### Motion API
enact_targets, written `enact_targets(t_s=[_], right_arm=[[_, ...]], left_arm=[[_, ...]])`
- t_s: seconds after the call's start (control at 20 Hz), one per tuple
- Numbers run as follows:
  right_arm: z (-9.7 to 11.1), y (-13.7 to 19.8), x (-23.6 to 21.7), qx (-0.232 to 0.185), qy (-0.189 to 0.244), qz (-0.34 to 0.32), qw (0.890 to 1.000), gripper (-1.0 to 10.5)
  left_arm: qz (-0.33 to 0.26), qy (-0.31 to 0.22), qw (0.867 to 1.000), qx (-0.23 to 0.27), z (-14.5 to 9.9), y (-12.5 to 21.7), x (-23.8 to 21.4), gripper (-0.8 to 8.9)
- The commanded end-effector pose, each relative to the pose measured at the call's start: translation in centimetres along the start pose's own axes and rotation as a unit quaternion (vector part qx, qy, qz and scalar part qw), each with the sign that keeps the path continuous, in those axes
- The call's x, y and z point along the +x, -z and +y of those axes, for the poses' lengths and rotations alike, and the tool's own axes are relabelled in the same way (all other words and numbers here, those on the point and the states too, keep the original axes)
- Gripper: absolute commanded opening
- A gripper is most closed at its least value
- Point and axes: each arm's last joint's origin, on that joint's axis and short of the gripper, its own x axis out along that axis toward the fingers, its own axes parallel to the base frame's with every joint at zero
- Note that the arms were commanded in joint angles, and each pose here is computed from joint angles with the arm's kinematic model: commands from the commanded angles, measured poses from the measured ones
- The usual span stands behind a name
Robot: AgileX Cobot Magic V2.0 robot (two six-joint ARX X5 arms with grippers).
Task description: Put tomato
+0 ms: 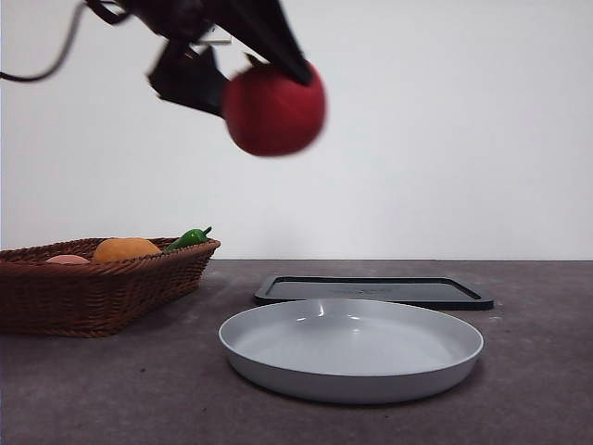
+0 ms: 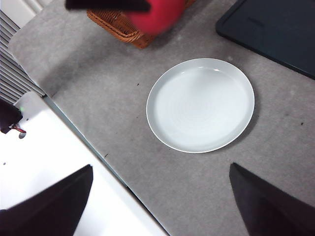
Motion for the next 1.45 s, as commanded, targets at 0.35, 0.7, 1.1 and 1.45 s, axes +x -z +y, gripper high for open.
enact_targets(t_s=[0.35,0.7,1.1,1.45], right_arm=[[0.2,-0.4,-0.3,-0.003,-0.001,-0.008,1.000,4.4],[0.2,-0.5,-0.3,-0.003,-0.001,-0.009,1.000,4.4],[0.2,-0.4,-0.3,-0.003,-0.001,-0.008,1.000,4.4],[0.2,-0.5,-0.3,-0.003,-0.001,-0.009,1.000,4.4]], left_arm=[[0.083,0.044,0.995,0.025,-0.2,2.4,9.2,3.31],[0.132,0.023,0.989,0.056,0.0,4.4,12.5,3.31],[0.155,0.028,0.985,0.065,0.0,5.4,13.7,3.91],[0.154,0.025,0.987,0.047,-0.3,4.6,13.1,5.09]])
